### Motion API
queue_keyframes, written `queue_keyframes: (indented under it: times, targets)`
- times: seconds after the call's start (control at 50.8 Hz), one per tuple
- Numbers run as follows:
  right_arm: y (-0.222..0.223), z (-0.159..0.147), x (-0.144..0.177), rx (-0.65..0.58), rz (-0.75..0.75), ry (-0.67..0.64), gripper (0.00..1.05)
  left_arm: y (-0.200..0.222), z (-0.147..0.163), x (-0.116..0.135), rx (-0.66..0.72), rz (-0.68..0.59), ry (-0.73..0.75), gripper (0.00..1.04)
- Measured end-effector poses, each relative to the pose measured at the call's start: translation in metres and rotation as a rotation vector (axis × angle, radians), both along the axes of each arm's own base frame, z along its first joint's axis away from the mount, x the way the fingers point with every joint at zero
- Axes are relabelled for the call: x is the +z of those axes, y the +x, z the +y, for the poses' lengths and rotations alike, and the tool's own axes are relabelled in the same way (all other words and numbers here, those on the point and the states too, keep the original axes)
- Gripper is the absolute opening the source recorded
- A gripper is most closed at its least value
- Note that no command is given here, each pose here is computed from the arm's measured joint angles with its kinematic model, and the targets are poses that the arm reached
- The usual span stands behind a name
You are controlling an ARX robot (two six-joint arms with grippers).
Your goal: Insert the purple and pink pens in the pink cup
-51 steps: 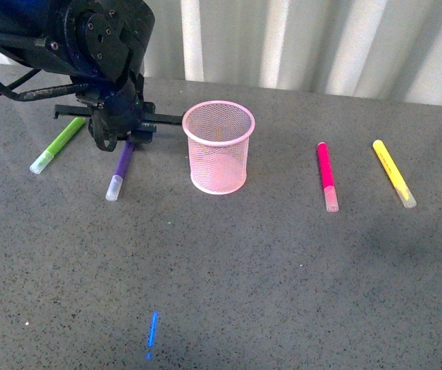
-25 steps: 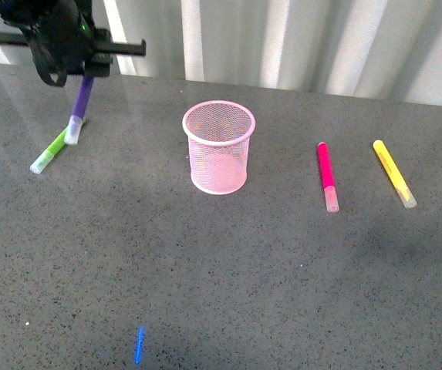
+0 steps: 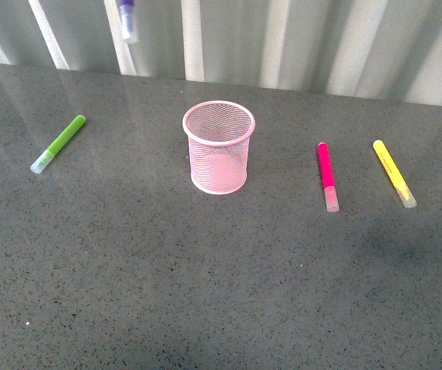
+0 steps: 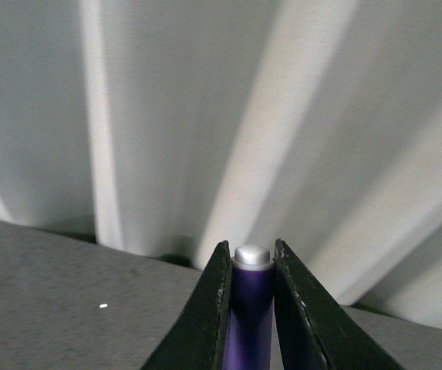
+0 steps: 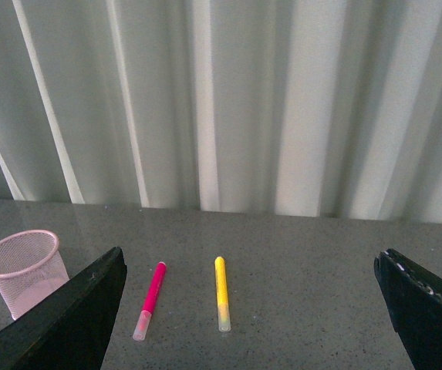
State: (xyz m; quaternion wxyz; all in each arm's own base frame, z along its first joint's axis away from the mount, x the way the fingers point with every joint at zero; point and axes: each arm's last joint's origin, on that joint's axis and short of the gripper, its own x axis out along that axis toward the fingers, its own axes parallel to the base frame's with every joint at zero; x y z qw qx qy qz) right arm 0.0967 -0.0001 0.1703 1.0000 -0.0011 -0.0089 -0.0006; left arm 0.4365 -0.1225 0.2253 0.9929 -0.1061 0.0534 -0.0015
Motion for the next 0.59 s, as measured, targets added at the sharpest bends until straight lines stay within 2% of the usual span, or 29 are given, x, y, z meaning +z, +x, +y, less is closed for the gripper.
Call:
queue_keyframes:
  times: [0.295, 0.591]
  targets:
    - [0.000, 0.000, 0.000, 0.000, 0.000, 0.000, 0.98, -0.020, -0.058, -0.014, -0.122, -0.116, -0.122, 0.12]
    - [0.000, 0.000, 0.000, 0.000, 0.000, 0.000, 0.98, -0.020, -0.070, -0.058, -0.123, -0.109, -0.150, 0.12]
